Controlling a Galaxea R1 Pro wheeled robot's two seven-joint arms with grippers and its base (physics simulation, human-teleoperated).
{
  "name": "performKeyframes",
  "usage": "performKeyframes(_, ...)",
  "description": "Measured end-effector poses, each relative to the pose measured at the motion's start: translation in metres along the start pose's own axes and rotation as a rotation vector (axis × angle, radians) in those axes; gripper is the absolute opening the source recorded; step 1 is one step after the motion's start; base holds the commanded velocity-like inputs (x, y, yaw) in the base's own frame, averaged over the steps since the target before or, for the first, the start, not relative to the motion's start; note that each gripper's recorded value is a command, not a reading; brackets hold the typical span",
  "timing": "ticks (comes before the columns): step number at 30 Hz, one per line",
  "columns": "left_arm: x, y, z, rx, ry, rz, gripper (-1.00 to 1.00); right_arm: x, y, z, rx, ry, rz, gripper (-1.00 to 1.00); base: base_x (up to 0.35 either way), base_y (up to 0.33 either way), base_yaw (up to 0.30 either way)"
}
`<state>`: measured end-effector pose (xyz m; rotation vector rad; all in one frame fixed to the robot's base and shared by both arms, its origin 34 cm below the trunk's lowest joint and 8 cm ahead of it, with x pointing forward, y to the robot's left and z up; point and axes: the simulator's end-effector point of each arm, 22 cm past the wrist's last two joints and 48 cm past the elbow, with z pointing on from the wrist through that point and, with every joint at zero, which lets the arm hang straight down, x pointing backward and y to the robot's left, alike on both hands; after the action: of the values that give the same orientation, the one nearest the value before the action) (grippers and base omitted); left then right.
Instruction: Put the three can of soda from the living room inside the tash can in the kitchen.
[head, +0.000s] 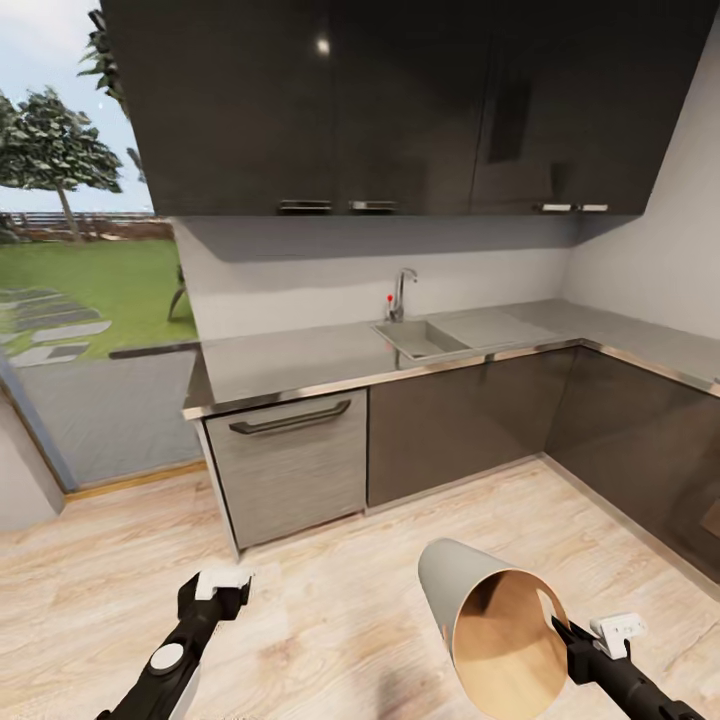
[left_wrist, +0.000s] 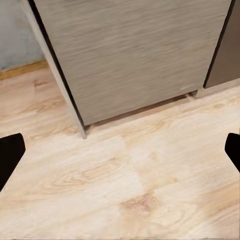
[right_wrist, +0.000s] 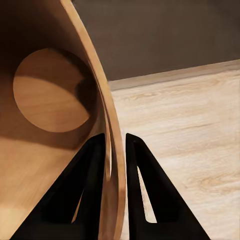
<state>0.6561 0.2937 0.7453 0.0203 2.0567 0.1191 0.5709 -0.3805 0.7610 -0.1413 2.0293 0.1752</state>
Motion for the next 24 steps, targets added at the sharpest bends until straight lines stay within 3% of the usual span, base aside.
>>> performKeyframes(7,0.046,0.014,-0.021,-0.026,0.101,0.006,1.00,-0.008,0.001,-0.005,0.000,0.000,0.001,-1.00,0.000,0.000,0.238)
performKeyframes(15,0.069,0.044,-0.039,-0.054,0.143,0.037,1.00,-0.015,0.001,-0.010,0.000,-0.002,0.000,-1.00,0.000,0.000,0.238)
performKeyframes(17,0.094,0.053,-0.050,-0.061,0.171,0.044,1.00,-0.015,0.002,-0.010,0.000,-0.001,0.003,-1.00,0.000,0.000,0.238)
performKeyframes(24,0.102,0.057,-0.061,-0.062,0.157,0.046,1.00,-0.021,0.003,-0.013,-0.003,-0.002,0.001,-1.00,0.000,0.000,0.238)
